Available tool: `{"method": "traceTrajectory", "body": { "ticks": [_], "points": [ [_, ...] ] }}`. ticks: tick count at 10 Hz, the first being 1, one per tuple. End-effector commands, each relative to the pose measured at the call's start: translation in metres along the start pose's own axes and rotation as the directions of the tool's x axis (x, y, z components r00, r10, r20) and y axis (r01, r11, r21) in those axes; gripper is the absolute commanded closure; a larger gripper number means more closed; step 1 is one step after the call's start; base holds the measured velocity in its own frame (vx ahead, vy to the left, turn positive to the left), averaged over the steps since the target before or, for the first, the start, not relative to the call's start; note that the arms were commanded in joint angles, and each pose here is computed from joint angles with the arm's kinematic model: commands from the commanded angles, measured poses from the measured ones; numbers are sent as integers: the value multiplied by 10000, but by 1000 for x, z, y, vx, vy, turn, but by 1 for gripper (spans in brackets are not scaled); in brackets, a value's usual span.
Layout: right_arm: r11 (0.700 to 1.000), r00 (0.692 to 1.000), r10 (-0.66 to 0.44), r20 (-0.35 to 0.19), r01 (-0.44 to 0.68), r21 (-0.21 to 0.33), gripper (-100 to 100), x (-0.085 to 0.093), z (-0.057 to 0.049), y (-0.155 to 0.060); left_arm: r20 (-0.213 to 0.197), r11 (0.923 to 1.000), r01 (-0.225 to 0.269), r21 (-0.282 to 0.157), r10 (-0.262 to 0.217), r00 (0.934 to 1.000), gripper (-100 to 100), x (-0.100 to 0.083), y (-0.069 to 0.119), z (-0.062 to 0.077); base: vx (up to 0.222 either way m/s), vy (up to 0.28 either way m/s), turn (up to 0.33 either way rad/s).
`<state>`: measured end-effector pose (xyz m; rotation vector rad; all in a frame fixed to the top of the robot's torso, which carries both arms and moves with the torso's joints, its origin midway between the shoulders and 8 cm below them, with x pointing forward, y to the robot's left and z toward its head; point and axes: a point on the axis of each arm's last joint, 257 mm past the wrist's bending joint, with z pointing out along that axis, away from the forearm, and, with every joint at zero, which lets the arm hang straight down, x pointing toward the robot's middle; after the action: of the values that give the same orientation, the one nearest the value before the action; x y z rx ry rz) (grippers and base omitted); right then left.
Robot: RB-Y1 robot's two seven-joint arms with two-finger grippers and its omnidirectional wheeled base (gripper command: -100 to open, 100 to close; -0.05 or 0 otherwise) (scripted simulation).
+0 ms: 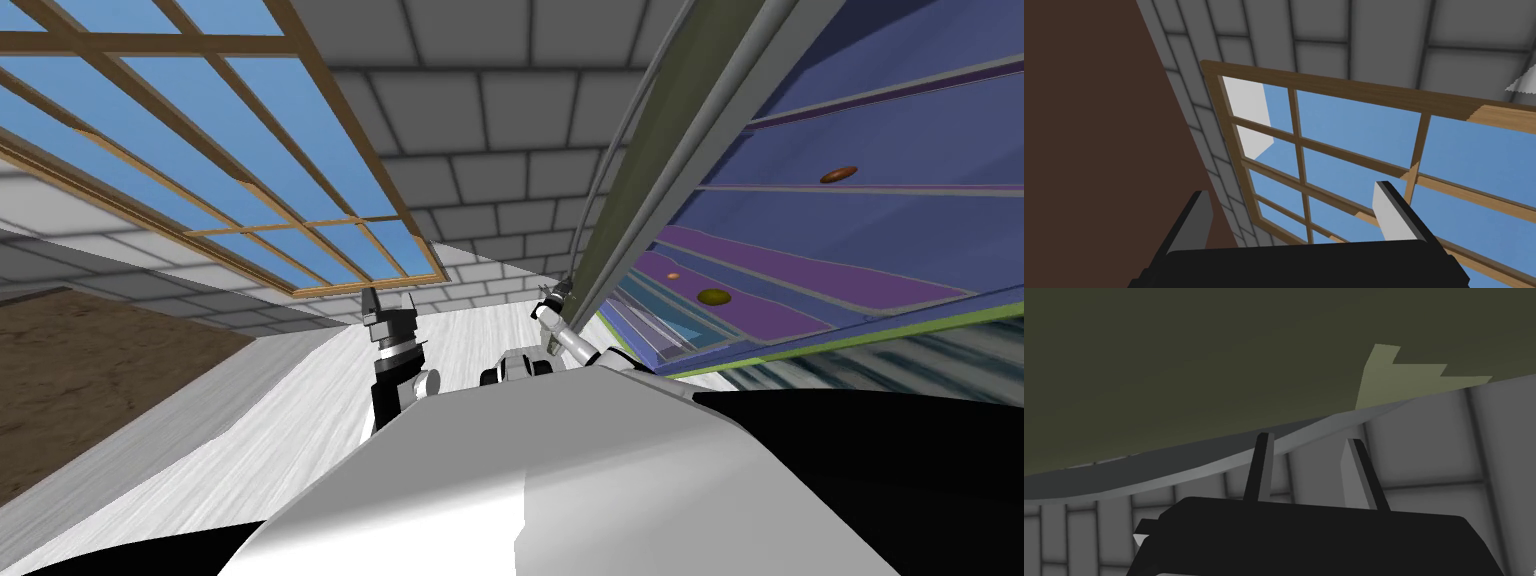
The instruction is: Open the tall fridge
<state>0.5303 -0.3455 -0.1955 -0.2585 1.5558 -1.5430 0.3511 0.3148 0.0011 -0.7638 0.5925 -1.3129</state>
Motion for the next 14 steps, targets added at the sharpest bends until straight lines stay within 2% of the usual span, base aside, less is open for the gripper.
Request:
{"method": "traceTrajectory", "body": {
  "ticks": [1,2,3,4,5,6,7,8,9,11,12,13,14],
  "points": [
    [10000,10000,-39,-12,39,-8,100,9,13,3,-2,10000,-1,3,1,10000,0,0,0,0,172,183,-107],
    [10000,10000,-75,-23,75,-16,100,10,13,4,0,10000,1,-1,-1,10000,0,0,0,0,209,248,-112],
    [10000,10000,-12,-12,12,19,100,16,28,3,0,10000,1,0,-1,10000,0,0,0,0,222,343,-148],
    [9999,9999,-149,-70,149,-8,100,21,28,6,1,10000,2,0,-2,10000,0,0,0,0,219,246,-110],
    [9999,9999,-112,-117,113,45,100,31,44,5,0,10000,1,2,-1,10000,0,0,0,0,222,286,-111],
    [9998,9996,-215,-158,216,28,100,34,45,7,1,10000,2,0,-2,10000,0,0,0,0,226,268,-84],
    [9999,9998,-37,-181,39,128,100,40,61,0,0,10000,0,1,0,10000,0,0,0,0,227,296,-142],
    [9996,9992,-271,-285,274,94,100,49,62,4,1,10000,1,0,-1,10000,0,0,0,0,219,225,-76],
    [9997,9993,-124,-367,130,183,100,57,77,-1,-1,10000,-1,2,1,10000,0,0,0,0,220,262,-92],
    [9993,9985,-312,-448,321,192,100,64,79,0,0,10000,-1,1,1,10000,0,0,0,0,186,181,-53],
    [9993,9987,-86,-510,103,348,100,70,96,-10,-2,10000,-2,3,2,10000,0,0,0,0,176,210,-104],
    [9983,9950,-487,-872,457,-363,-100,88,94,7,0,10000,-1,0,1,10000,0,0,0,0,243,233,-256],
    [9970,9944,-453,-953,390,-674,-100,91,94,15,0,10000,-2,0,2,10000,0,0,0,0,248,156,-320]
  ]
}}
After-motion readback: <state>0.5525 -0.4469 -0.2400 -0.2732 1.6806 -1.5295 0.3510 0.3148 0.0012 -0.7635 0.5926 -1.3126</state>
